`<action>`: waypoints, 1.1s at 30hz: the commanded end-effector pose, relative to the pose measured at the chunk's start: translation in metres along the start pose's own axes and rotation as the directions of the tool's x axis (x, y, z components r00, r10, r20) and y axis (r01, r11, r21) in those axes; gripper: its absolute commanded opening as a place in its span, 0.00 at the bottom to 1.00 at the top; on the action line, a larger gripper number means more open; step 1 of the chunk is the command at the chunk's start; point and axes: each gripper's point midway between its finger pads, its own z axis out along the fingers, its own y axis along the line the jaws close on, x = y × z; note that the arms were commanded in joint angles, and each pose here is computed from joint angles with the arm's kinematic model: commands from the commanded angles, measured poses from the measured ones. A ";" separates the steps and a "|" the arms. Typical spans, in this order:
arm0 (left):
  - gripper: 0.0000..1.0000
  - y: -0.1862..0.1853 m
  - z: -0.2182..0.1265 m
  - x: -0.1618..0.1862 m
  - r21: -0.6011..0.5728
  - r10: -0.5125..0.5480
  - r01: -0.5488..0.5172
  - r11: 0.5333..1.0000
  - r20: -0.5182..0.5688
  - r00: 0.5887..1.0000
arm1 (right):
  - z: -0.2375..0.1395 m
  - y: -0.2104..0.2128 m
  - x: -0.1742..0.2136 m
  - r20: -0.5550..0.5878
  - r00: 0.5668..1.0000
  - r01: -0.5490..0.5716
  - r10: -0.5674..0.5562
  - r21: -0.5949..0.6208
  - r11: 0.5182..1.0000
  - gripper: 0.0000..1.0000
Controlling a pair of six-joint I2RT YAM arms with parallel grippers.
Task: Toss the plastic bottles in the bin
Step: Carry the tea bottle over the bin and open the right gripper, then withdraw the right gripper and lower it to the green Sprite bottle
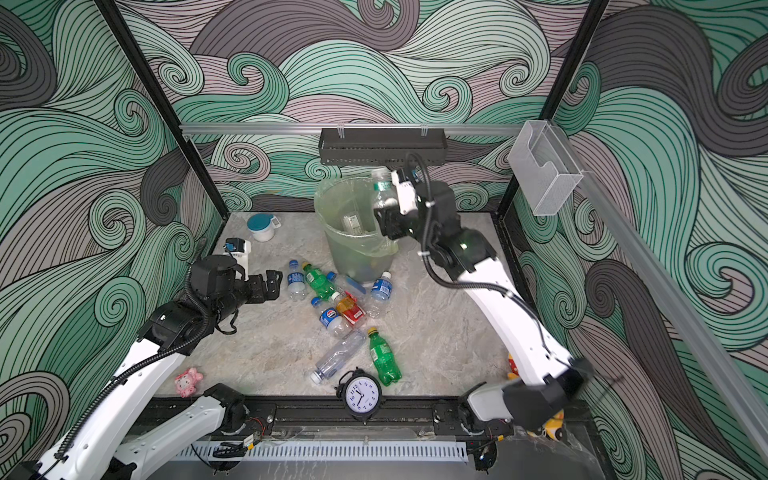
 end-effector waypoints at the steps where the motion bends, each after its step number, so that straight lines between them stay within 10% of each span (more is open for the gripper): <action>1: 0.99 0.000 -0.010 -0.001 0.011 -0.026 0.026 1.000 -0.010 1.000 | 0.029 0.006 -0.006 -0.065 0.998 0.008 -0.011 -0.046 0.999 0.87; 16: 0.99 0.000 -0.006 0.004 0.005 0.024 -0.024 1.000 -0.046 0.999 | -0.059 0.005 0.049 -0.039 0.998 -0.047 0.045 -0.035 0.998 0.94; 33: 0.99 -0.006 0.010 0.003 0.014 0.017 -0.016 1.000 -0.062 0.998 | -0.076 0.006 0.223 -0.417 0.871 -0.275 0.258 0.020 0.961 0.93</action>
